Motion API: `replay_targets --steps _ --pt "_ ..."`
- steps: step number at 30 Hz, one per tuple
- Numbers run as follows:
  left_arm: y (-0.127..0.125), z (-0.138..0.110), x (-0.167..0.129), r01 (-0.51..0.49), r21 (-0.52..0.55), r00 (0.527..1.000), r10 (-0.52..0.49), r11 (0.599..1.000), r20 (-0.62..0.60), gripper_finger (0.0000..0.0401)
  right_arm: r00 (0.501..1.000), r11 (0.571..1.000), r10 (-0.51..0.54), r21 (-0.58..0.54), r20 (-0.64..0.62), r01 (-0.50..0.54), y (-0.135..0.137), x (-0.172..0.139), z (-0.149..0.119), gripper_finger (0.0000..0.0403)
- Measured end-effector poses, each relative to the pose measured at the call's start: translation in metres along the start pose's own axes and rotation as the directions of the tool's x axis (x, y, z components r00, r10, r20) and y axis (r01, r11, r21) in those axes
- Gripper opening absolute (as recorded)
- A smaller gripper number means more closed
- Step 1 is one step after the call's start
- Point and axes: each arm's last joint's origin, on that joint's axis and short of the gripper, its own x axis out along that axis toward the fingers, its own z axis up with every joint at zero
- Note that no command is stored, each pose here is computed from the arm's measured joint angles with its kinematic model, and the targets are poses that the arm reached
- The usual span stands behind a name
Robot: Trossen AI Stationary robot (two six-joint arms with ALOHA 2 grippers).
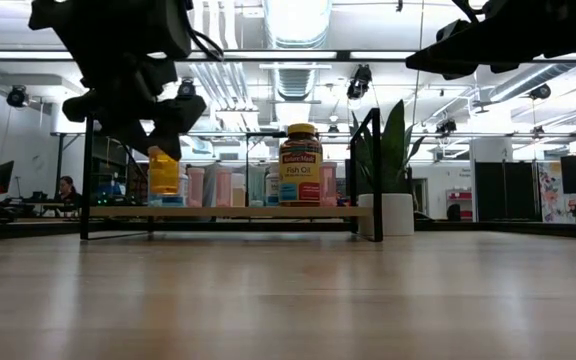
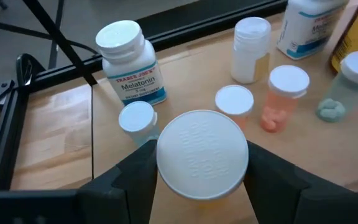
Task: Pick and place medicine bottles onto shelf by color
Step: Put the orange medicine bottle on the shelf
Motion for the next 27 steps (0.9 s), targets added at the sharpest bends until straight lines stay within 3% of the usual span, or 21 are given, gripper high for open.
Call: replay_targets --steps 16,27 --pt "-0.01 0.005 -0.005 0.063 -0.069 0.998 -0.063 0.996 0.001 0.0187 1.0 1.0 0.0 0.006 -0.002 0.0 0.0 0.0 0.0 0.0226" --pt "-0.019 -0.01 0.012 0.003 -0.014 1.0 -0.003 1.0 -0.013 0.0187 1.0 1.0 0.001 0.014 -0.003 -0.001 0.0 0.0 -0.001 0.0226"
